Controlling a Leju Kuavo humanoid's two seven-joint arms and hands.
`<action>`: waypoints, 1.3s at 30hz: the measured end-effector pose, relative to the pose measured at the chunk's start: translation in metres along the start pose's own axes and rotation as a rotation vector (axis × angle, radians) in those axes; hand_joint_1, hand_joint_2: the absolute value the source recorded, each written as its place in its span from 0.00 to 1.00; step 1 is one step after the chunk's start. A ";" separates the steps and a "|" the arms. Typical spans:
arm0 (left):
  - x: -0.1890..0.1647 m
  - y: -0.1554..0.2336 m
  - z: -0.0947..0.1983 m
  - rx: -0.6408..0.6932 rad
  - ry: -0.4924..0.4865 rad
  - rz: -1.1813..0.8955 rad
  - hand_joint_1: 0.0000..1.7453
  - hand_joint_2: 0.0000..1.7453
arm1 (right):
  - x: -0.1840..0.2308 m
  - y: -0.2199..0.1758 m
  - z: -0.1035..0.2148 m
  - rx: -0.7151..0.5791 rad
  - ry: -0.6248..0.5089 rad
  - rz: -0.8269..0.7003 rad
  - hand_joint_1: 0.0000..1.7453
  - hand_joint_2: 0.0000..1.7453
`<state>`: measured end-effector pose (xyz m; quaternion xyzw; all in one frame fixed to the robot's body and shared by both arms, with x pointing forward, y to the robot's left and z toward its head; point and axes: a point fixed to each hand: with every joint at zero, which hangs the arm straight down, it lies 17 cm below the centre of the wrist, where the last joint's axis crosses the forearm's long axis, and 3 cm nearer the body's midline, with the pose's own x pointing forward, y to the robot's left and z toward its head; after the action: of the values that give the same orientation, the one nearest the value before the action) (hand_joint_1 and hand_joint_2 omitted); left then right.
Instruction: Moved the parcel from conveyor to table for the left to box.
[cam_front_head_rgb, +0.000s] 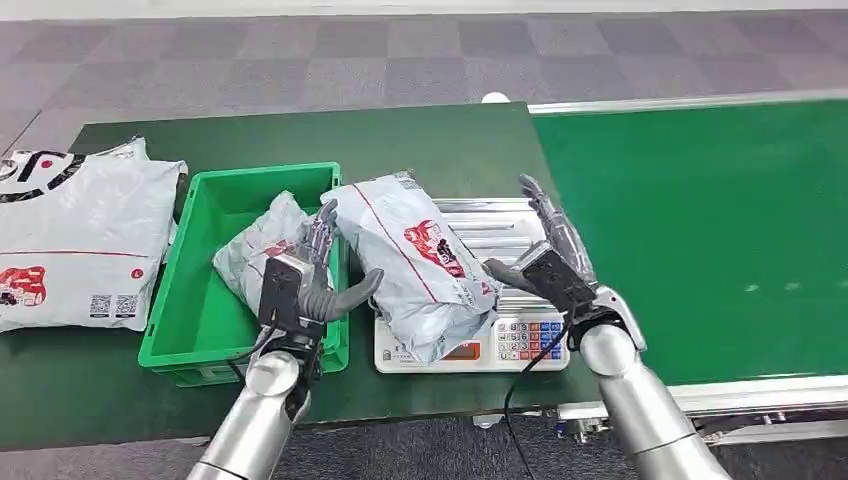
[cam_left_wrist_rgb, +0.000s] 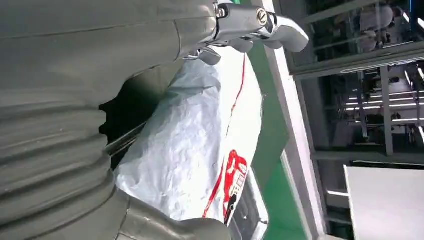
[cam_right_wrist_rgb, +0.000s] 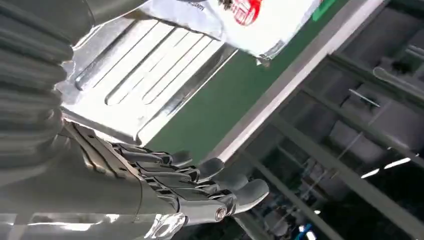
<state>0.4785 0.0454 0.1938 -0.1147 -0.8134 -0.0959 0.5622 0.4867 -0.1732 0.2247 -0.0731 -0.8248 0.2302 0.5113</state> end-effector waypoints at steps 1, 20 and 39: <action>0.001 -0.001 -0.003 -0.007 -0.003 -0.023 0.00 1.00 | -0.003 -0.007 -0.001 -0.026 0.009 -0.053 0.00 1.00; -0.069 -0.097 -0.024 -0.624 0.139 -0.845 0.00 1.00 | -0.108 -0.055 -0.042 -0.137 0.240 -0.122 0.00 1.00; -0.114 -0.101 0.022 -1.155 0.262 -1.158 1.00 1.00 | -0.095 -0.033 -0.054 -0.091 0.230 -0.148 0.00 1.00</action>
<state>0.4679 -0.0539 0.0761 0.0638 -0.4944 -0.7855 0.3666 0.5824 -0.2194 0.1831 -0.0609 -0.7734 0.1444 0.6142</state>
